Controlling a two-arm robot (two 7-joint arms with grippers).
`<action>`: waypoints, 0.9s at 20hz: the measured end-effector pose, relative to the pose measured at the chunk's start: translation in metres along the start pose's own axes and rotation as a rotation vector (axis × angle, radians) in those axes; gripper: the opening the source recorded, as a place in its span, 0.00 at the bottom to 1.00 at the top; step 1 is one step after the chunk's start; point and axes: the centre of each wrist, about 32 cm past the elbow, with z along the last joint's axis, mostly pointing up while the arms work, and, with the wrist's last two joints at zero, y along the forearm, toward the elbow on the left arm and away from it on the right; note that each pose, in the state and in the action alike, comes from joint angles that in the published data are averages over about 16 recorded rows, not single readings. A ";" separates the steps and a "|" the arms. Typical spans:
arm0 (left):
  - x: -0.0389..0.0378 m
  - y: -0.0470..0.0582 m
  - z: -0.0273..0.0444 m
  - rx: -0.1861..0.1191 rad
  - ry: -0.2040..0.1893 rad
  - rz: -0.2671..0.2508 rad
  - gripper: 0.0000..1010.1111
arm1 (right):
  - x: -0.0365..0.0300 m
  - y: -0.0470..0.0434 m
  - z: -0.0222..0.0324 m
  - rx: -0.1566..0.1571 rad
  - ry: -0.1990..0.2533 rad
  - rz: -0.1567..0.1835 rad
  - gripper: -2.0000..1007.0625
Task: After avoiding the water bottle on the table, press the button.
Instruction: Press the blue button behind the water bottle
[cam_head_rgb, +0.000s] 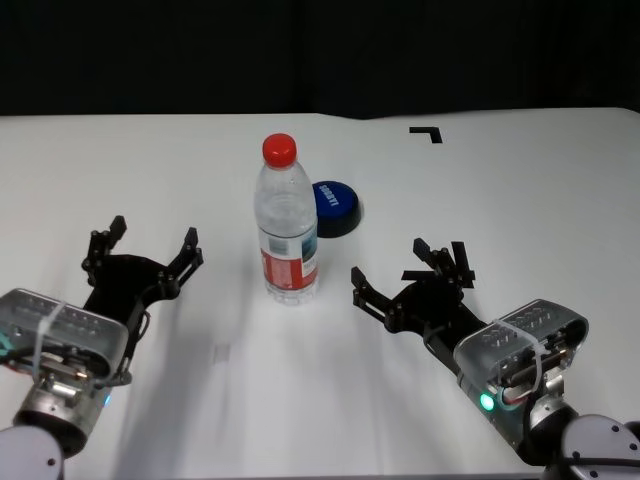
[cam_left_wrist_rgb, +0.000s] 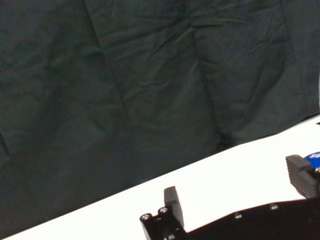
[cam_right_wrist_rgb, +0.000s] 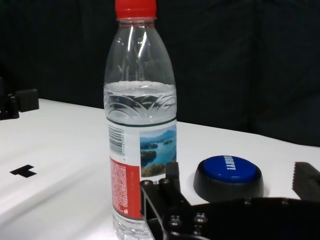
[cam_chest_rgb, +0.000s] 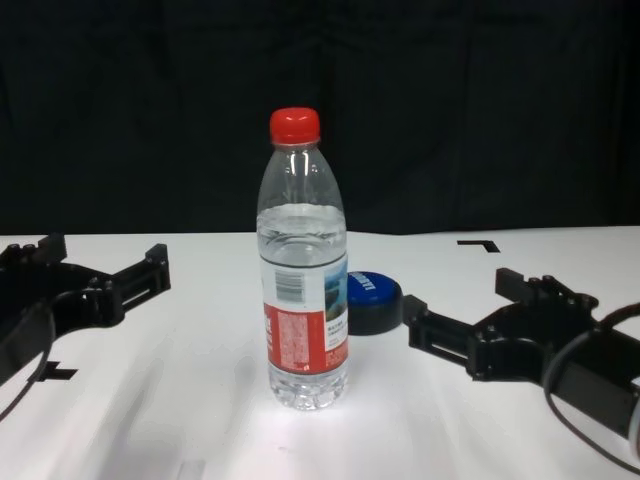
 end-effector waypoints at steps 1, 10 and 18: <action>-0.0006 0.001 0.0001 0.000 0.001 -0.001 0.99 | 0.0000 0.0000 0.0000 0.000 0.000 0.000 1.00; -0.0054 0.004 0.0016 0.002 0.008 -0.009 0.99 | 0.0000 0.0000 0.0000 0.000 0.000 0.000 1.00; -0.0108 0.005 0.0022 0.009 0.012 -0.013 0.99 | 0.0000 0.0000 0.0000 0.000 0.000 0.000 1.00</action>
